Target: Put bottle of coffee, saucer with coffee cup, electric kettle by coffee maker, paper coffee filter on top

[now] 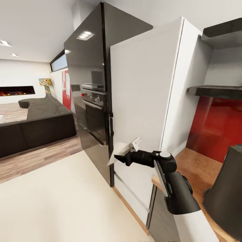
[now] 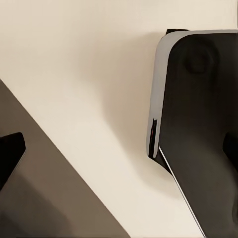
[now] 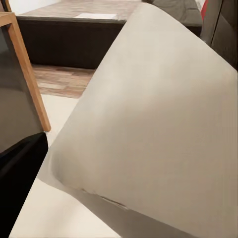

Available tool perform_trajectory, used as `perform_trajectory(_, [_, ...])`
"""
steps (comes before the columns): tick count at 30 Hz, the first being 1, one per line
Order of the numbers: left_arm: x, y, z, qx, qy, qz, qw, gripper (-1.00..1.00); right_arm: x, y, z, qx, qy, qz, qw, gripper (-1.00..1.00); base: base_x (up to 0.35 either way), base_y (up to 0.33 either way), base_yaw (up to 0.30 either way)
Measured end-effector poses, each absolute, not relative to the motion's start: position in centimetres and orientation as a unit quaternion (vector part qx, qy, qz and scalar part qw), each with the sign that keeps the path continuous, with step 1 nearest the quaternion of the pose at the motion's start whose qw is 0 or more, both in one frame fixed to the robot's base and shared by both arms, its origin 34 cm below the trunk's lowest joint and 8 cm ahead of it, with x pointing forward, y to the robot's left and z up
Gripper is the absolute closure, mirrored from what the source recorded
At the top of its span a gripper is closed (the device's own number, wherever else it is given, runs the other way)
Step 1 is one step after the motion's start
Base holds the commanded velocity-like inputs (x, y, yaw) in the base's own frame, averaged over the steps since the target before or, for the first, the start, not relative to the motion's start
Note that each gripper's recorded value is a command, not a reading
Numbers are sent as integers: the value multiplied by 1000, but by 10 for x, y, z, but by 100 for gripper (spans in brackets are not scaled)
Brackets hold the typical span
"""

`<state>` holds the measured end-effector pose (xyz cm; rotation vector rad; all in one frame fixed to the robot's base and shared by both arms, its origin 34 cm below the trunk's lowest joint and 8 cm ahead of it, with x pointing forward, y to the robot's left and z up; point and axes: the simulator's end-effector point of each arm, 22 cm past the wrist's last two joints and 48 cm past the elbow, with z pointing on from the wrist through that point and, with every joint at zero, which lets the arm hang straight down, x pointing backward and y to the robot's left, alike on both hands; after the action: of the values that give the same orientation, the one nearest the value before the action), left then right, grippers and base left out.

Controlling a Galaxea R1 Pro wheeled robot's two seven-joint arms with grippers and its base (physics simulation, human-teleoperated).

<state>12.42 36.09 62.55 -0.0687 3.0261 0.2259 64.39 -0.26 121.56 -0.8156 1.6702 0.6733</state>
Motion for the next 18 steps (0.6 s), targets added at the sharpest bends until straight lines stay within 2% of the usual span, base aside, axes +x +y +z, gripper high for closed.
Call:
perform_trajectory(5, [125, 361, 625, -22, 996, 74, 54, -100, 644, -3, 1215, -344, 706, 284, 550, 100, -34, 4, -285])
perform_trajectory(8, [125, 362, 626, -23, 996, 75, 53, -100, 644, -3, 1215, -344, 706, 285, 550, 100, -218, 95, -285])
perform_trajectory(18, [124, 361, 626, -24, 995, 75, 53, -100, 644, -3, 1215, -345, 706, 284, 550, 100, -273, 224, -285])
